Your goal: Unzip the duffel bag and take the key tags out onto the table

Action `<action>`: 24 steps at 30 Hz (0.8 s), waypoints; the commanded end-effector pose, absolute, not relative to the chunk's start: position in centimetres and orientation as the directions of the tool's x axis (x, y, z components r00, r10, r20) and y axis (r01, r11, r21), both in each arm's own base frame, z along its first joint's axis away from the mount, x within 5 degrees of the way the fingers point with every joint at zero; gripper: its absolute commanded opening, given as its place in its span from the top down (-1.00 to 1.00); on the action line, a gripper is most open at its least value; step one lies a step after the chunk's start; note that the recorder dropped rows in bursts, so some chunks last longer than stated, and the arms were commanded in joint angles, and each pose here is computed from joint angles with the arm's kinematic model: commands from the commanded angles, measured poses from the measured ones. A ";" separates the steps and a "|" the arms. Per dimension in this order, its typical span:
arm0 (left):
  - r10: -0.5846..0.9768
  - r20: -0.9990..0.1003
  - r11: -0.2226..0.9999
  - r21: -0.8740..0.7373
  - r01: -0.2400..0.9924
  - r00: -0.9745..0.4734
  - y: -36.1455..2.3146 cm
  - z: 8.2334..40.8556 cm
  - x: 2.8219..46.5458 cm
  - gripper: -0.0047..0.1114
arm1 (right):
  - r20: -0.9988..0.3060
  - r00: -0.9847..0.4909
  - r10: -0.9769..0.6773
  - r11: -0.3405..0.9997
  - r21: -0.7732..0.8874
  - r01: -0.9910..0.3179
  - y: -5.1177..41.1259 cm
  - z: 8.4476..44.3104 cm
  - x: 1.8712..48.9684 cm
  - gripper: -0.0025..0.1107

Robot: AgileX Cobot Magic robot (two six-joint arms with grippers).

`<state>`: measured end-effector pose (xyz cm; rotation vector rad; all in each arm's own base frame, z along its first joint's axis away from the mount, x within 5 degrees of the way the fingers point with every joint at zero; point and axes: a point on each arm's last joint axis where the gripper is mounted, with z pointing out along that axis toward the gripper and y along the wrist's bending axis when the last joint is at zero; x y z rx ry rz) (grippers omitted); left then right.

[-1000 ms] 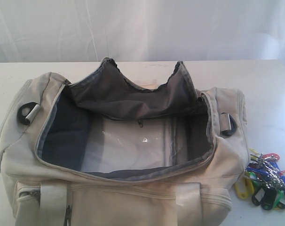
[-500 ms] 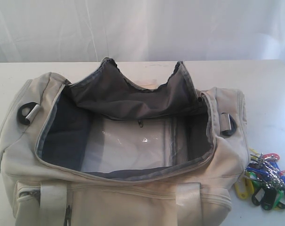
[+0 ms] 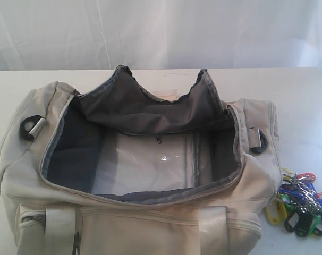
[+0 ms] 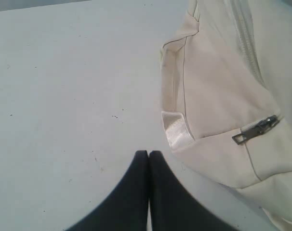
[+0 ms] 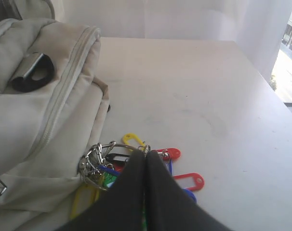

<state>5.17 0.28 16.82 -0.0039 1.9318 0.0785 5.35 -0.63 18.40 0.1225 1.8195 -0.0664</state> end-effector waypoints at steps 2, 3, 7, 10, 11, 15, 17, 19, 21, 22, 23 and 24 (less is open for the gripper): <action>0.032 -0.935 0.998 0.049 -0.039 -0.354 0.3 16.6 5.2 0.92 | -0.969 -0.242 0.041 0.992 0.010 0.128 -0.7 18.3 5.3 0.96; 0.032 -0.935 0.998 0.049 -0.039 -0.354 0.3 16.6 5.2 0.92 | -0.969 -0.242 0.041 0.992 0.010 0.128 -0.7 18.3 5.3 0.96; 0.032 -0.935 0.998 0.049 -0.039 -0.354 0.3 16.6 5.2 0.92 | -0.969 -0.242 0.045 0.992 0.014 0.128 -0.7 18.3 5.3 0.96; 0.032 -0.935 0.998 0.049 -0.039 -0.354 0.3 16.6 5.2 0.92 | -0.969 -0.242 0.044 0.992 0.014 0.128 -0.7 18.3 5.3 0.96; 0.032 -0.935 0.998 0.049 -0.039 -0.354 0.3 16.6 5.2 0.92 | -0.969 -0.242 0.044 0.992 0.014 0.128 -0.7 18.3 5.3 0.96; 0.032 -0.935 0.998 0.049 -0.039 -0.354 0.3 16.6 5.2 0.92 | -0.969 -0.242 0.044 0.992 0.014 0.128 -0.7 18.3 5.3 0.96; 0.032 -0.935 0.998 0.049 -0.039 -0.354 0.3 16.6 5.2 0.92 | -0.969 -0.242 0.044 0.992 0.014 0.128 -0.7 18.3 5.3 0.96; 0.032 -0.935 0.998 0.049 -0.039 -0.354 0.3 16.6 5.2 0.92 | -0.969 -0.242 0.044 0.992 0.014 0.128 -0.7 18.3 5.3 0.96; 0.030 -0.935 0.998 0.049 -0.045 -0.355 0.3 16.6 5.2 0.92 | -0.969 -0.242 0.044 0.992 0.014 0.128 -0.7 18.3 5.3 0.96; 0.027 -0.935 0.997 0.049 -0.053 -0.355 0.3 16.6 5.2 0.92 | -0.969 -0.242 0.044 0.992 0.014 0.128 -0.7 18.3 5.3 0.96; 0.021 -0.935 0.996 0.049 -0.069 -0.355 0.4 16.6 5.2 0.92 | -0.969 -0.242 0.044 0.992 0.014 0.128 -0.7 18.3 5.3 0.96; 0.019 -0.935 0.996 0.049 -0.074 -0.355 0.4 16.6 5.2 0.92 | -0.969 -0.242 0.044 0.992 0.014 0.128 -0.7 18.3 5.3 0.96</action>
